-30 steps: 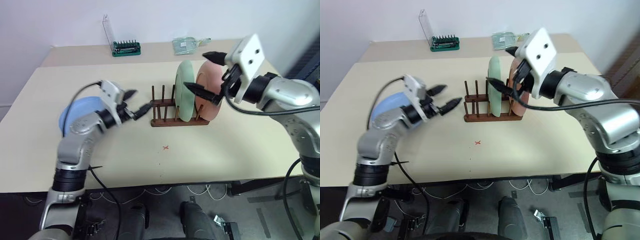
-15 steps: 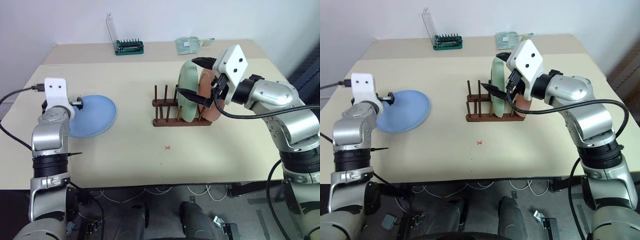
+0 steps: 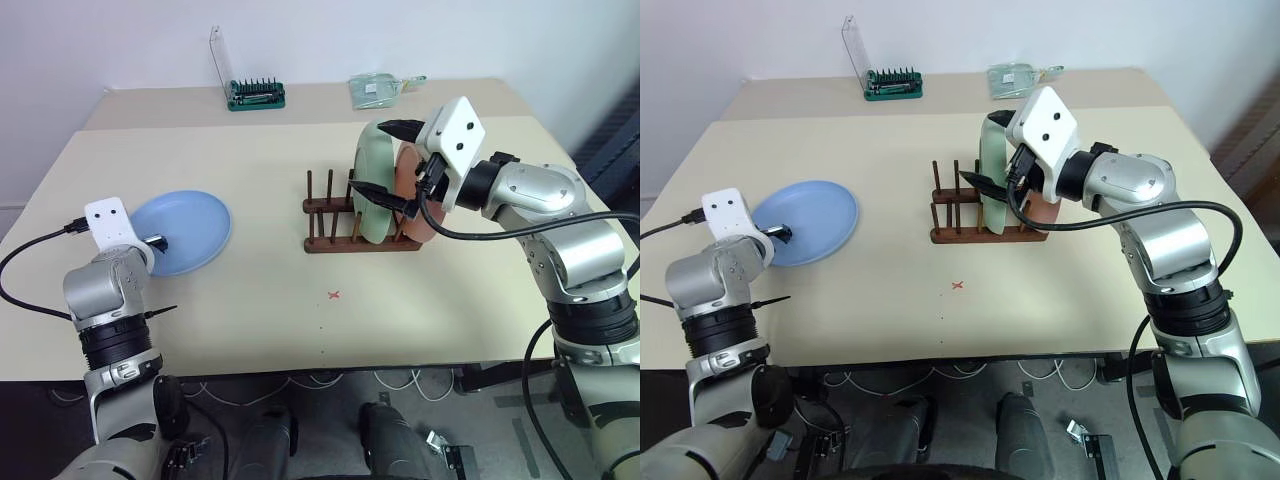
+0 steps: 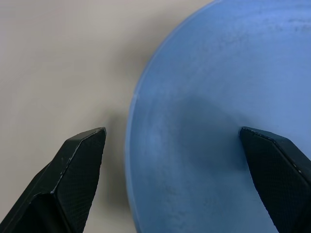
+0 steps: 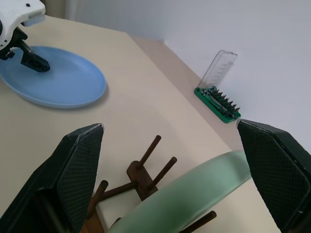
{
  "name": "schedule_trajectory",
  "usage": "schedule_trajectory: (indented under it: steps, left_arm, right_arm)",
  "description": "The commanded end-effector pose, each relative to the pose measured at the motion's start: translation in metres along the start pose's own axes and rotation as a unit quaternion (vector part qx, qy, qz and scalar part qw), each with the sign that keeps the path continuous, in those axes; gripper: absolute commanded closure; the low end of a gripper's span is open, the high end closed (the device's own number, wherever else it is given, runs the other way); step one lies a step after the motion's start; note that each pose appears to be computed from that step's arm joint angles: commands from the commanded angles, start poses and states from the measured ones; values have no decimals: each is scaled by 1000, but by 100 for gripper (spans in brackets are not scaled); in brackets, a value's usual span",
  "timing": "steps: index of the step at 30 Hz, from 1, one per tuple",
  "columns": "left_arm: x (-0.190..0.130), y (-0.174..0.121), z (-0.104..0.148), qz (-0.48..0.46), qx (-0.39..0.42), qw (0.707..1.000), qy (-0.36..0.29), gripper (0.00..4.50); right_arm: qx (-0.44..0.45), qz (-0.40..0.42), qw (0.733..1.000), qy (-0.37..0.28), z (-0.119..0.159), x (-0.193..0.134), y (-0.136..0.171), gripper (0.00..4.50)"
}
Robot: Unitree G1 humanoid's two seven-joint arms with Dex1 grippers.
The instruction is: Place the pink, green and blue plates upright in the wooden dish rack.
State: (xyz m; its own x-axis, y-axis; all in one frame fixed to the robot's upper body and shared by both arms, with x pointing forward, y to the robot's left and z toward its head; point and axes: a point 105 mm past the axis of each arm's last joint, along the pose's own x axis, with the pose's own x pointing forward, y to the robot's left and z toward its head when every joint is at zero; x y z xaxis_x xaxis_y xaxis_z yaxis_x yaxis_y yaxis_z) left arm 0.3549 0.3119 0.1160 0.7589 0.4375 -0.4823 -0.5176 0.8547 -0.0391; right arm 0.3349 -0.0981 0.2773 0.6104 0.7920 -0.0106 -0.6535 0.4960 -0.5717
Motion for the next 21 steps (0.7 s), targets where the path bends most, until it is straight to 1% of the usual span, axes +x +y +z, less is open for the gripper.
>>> schedule_trajectory:
  steps: [1,3,7,8,9,11,12,13,14,16,18,19,21]
  left_arm:
    - [-7,-5,13,-4,-27,999,-29,82]
    - [-7,-6,14,-1,-33,999,-32,171]
    - [-7,-6,14,6,-43,998,-36,381]
    - [-7,-7,15,5,-51,998,-39,423]
    - [-8,-15,24,-16,-76,995,-61,445]
    - [-22,-41,59,-90,-134,976,-149,445]
    - [-33,-52,78,-121,-143,962,-199,445]
    - [-41,-59,89,-137,-144,953,-230,445]
    - [-45,-62,94,-144,-142,948,-247,445]
    - [-63,-80,115,-169,-134,928,-303,445]
    - [-87,-102,134,-198,-110,901,-370,445]
    - [-96,-111,138,-215,-110,890,-386,445]
    - [-107,-125,140,-231,-88,881,-404,445]
  right_arm:
    - [-24,-18,999,-27,18,-4,-8,0]
    - [-25,-18,999,-26,18,-4,-8,0]
    - [-27,-19,999,-24,18,-5,-8,0]
    - [-28,-20,999,-23,17,-5,-9,0]
    - [-31,-20,999,-21,17,-5,-9,0]
    - [-46,-18,999,-14,15,-5,-7,0]
    - [-61,-12,998,-10,15,-4,-5,0]
    - [-72,-8,997,-8,14,-3,-3,0]
    - [-78,-5,997,-7,14,-2,-2,0]
    - [-123,5,992,-13,17,4,4,0]
    - [-172,17,985,-23,23,14,12,0]
    - [-196,23,980,-28,25,20,16,0]
    - [-237,33,970,-34,28,30,22,0]
